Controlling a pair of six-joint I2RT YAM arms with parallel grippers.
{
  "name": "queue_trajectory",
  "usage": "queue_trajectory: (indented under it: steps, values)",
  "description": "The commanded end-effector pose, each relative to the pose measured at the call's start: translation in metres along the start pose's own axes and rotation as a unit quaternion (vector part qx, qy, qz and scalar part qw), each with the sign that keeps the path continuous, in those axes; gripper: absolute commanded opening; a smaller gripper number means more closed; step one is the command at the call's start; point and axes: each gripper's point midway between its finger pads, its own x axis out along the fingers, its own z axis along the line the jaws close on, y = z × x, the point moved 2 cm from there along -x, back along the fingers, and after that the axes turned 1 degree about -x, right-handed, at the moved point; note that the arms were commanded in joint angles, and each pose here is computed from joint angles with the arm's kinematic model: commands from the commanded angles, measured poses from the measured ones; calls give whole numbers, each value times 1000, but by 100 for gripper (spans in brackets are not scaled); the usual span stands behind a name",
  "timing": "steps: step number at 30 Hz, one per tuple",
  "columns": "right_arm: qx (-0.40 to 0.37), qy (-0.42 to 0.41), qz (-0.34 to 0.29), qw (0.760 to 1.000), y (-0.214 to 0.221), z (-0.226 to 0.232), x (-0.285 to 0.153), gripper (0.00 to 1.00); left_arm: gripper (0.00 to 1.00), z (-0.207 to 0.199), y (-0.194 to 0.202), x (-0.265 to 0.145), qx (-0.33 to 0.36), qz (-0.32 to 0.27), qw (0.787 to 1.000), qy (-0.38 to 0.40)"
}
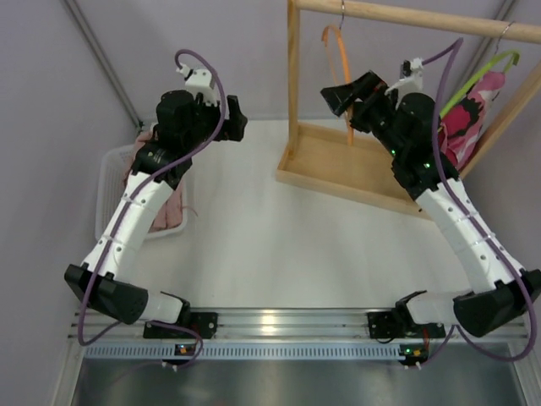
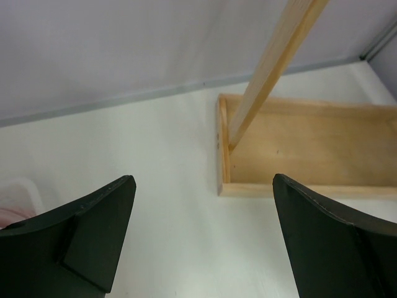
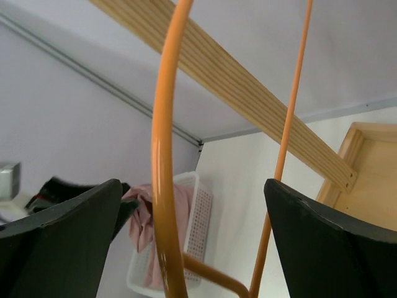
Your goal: Remove the trousers from the hanger
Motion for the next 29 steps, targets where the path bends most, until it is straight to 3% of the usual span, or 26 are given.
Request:
queue_trajectory:
  steps: [1,6,9,14,20,29]
  values:
    - [-82,-45,-19,995,-12,13,-39,99,98,-8,25,-2,26,67,996,49]
    - [-153,-18,20,988,8,-12,-83,99,98,-22,72,-2,26,159,980,116]
    - [-205,-67,42,975,18,-5,-115,99,98,-24,93,-2,6,197,973,118]
    - [-286,-133,107,943,61,-20,-166,99,98,-8,106,-19,20,201,976,80]
    - [-306,-128,174,927,96,-51,-213,99,98,3,105,-41,39,185,980,56]
    - [-344,-99,229,905,121,-89,-242,99,98,3,101,-51,37,191,979,52]
